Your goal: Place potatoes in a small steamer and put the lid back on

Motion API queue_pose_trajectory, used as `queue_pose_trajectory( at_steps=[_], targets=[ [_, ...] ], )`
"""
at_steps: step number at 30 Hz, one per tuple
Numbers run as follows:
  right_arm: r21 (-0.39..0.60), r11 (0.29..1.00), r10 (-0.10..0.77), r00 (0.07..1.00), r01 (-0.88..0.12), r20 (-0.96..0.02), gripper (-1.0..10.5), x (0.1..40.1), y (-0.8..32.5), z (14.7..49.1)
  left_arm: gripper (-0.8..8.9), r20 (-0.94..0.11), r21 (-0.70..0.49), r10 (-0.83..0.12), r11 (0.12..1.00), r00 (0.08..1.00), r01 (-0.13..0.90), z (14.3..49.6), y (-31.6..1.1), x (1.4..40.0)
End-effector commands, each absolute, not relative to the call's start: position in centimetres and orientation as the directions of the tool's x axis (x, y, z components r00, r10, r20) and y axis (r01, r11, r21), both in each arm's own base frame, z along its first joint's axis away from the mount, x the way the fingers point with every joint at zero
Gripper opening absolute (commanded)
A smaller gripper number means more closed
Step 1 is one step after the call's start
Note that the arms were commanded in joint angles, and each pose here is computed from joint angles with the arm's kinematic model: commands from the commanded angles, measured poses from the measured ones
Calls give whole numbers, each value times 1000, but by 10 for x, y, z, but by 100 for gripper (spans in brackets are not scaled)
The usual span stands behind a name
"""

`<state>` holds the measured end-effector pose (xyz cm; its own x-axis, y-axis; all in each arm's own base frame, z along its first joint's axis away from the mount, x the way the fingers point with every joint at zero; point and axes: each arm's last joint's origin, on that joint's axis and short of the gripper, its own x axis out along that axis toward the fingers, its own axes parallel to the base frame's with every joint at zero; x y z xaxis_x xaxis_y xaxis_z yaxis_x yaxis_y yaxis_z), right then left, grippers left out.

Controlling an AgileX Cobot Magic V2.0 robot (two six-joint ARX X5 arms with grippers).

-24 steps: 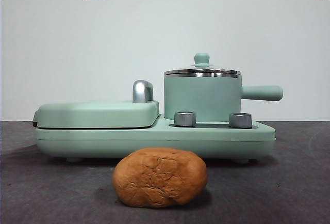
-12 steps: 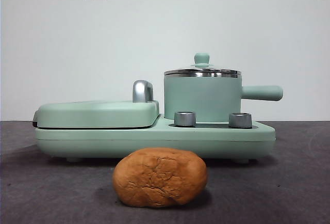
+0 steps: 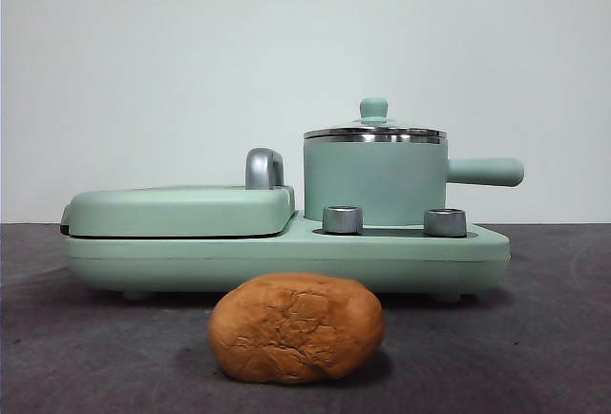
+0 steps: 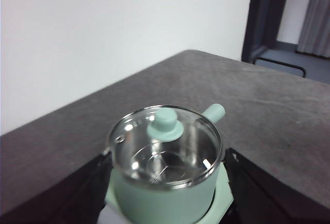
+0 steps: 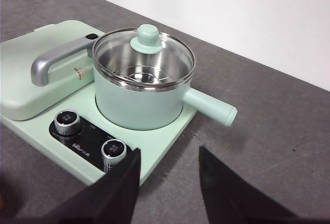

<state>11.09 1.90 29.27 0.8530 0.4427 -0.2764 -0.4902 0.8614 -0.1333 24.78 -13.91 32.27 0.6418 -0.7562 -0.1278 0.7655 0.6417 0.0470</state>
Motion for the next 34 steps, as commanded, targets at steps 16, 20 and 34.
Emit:
queue_pose_trajectory(
  at_steps=[16, 20, 34],
  targets=[
    [-147, 858, 446, 857, -492, -259, 180, 110, 19, 299, 339, -161, 132, -806, 554, 569, 822, 313, -236, 342],
    [-146, 858, 446, 856, -492, -259, 180, 110, 19, 299, 339, -179, 119, -804, 555, 567, 824, 302, -246, 357],
    [-141, 859, 444, 854, -492, -272, 180, 110, 19, 298, 339, -249, 88, -793, 554, 557, 828, 262, -260, 377]
  ],
)
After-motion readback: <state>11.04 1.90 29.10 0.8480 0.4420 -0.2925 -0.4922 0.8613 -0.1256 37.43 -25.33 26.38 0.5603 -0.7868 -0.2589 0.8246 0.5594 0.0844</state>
